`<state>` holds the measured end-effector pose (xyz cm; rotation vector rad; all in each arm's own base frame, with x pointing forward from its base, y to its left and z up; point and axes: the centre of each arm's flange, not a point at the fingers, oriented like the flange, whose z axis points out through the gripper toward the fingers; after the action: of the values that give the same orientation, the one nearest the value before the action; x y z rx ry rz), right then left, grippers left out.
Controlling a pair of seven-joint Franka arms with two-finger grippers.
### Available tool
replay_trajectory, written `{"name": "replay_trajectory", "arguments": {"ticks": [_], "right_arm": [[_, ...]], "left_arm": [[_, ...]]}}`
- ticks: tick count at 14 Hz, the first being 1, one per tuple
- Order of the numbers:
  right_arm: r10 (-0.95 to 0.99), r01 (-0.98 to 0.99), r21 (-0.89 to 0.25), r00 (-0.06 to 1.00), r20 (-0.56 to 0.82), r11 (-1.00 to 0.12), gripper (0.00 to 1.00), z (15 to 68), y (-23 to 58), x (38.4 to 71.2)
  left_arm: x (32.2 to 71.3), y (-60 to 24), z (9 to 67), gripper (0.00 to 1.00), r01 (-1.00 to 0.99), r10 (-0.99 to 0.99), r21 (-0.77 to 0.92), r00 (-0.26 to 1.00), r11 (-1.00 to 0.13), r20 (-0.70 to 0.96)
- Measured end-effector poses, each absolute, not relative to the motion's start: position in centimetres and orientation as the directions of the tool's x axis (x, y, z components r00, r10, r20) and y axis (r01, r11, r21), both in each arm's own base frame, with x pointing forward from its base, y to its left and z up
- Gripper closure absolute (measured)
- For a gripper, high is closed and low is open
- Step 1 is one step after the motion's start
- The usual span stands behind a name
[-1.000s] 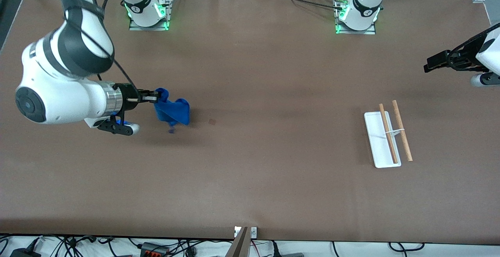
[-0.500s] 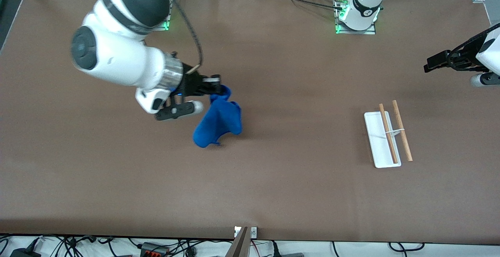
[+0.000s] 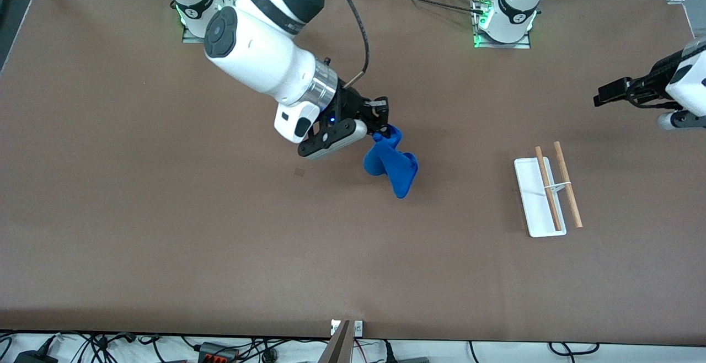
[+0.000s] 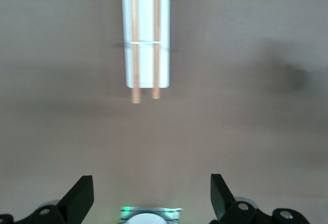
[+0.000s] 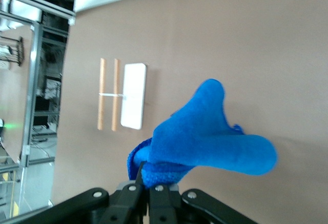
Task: Pass towel and hang on rack
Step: 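Lift the towel with the right gripper and carry it toward the rack, then hold the towel with the right gripper while the left gripper reaches it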
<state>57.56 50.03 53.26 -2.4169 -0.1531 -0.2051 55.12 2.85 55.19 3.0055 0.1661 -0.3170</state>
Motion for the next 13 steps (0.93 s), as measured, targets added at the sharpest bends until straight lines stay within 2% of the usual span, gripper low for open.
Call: {"name": "replay_trajectory", "arguments": {"ticks": [4, 8, 11, 13], "right_arm": [[0.03, 0.204, -0.678, 0.966, 0.259, -0.706, 0.98, 53.0, 54.3, 55.1], [0.001, 0.202, -0.694, 0.961, 0.278, -0.692, 0.98, 50.5, 56.3, 54.6], [-0.002, 0.201, -0.695, 0.96, 0.28, -0.69, 0.98, 50.3, 56.4, 54.7], [0.001, 0.204, -0.695, 0.96, 0.28, -0.689, 0.98, 50.4, 56.6, 54.5]], "left_arm": [[57.2, 2.0, 50.9, 0.0, 0.074, 0.009, 0.248, 0.967, -0.966, -0.255], [58.2, 0.2, 48.1, 0.0, -0.001, -0.098, 0.344, 0.96, -0.939, -0.263], [59.3, -1.9, 47.2, 0.0, -0.222, -0.302, 0.393, 0.94, -0.893, -0.156], [60.2, -2.4, 46.3, 0.0, -0.432, -0.484, 0.399, 0.874, -0.809, -0.037]]}}
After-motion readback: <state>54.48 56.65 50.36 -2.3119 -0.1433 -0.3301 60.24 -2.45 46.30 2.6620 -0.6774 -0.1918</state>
